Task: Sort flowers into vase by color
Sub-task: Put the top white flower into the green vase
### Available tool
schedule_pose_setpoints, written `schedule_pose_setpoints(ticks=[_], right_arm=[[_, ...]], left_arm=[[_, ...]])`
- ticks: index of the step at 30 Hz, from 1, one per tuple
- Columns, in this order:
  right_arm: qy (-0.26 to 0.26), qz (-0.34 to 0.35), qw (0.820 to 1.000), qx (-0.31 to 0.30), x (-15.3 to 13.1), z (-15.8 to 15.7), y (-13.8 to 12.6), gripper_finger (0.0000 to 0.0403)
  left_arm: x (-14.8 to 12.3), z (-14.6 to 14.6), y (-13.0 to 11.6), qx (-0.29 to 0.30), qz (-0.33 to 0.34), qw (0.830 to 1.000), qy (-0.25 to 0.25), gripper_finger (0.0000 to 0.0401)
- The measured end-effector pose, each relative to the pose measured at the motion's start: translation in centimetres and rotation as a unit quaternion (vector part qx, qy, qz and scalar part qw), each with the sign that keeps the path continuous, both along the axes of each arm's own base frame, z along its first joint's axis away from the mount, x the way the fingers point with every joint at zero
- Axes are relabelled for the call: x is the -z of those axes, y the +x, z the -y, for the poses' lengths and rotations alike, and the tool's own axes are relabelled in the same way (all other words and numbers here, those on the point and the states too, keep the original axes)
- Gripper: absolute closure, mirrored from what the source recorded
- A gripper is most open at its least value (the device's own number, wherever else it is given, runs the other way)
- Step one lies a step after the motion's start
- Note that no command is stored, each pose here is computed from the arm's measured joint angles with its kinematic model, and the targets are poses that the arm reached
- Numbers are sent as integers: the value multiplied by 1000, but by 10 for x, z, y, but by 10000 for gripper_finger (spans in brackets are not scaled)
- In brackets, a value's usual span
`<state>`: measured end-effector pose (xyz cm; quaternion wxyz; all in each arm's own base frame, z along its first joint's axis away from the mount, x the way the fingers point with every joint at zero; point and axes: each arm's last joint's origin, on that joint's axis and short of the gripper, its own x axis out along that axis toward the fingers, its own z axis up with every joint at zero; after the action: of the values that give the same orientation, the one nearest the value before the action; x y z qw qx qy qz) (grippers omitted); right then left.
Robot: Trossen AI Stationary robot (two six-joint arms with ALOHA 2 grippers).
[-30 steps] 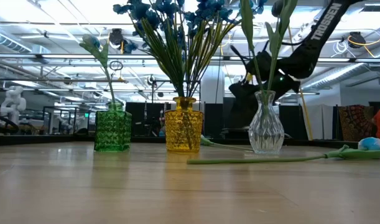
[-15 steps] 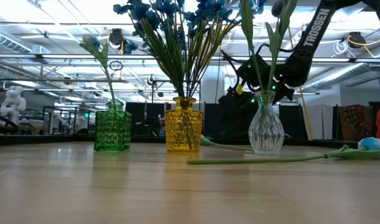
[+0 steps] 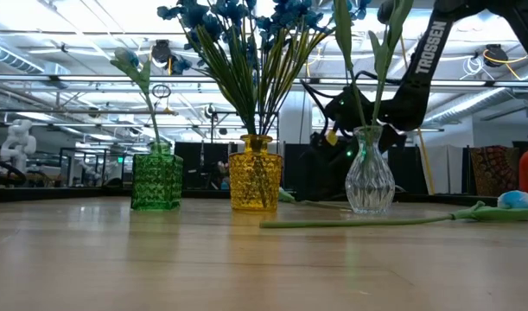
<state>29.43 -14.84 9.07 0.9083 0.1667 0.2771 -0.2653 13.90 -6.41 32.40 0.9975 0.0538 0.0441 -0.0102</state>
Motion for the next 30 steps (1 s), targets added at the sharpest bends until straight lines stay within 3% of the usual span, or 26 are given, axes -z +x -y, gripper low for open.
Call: schedule_pose_setpoints(ticks=[6,15,22,30], right_arm=[[-26,-19,999,23,7,0,2,244],[-37,-6,998,52,6,2,2,392],[-58,1,996,70,-6,4,1,399],[-102,23,993,53,-65,0,-11,401]], left_arm=[[0,0,0,0,0,1000,0,206],[0,0,0,0,0,1000,0,206],[0,0,0,0,0,1000,0,205],[0,0,0,0,0,1000,0,205]])
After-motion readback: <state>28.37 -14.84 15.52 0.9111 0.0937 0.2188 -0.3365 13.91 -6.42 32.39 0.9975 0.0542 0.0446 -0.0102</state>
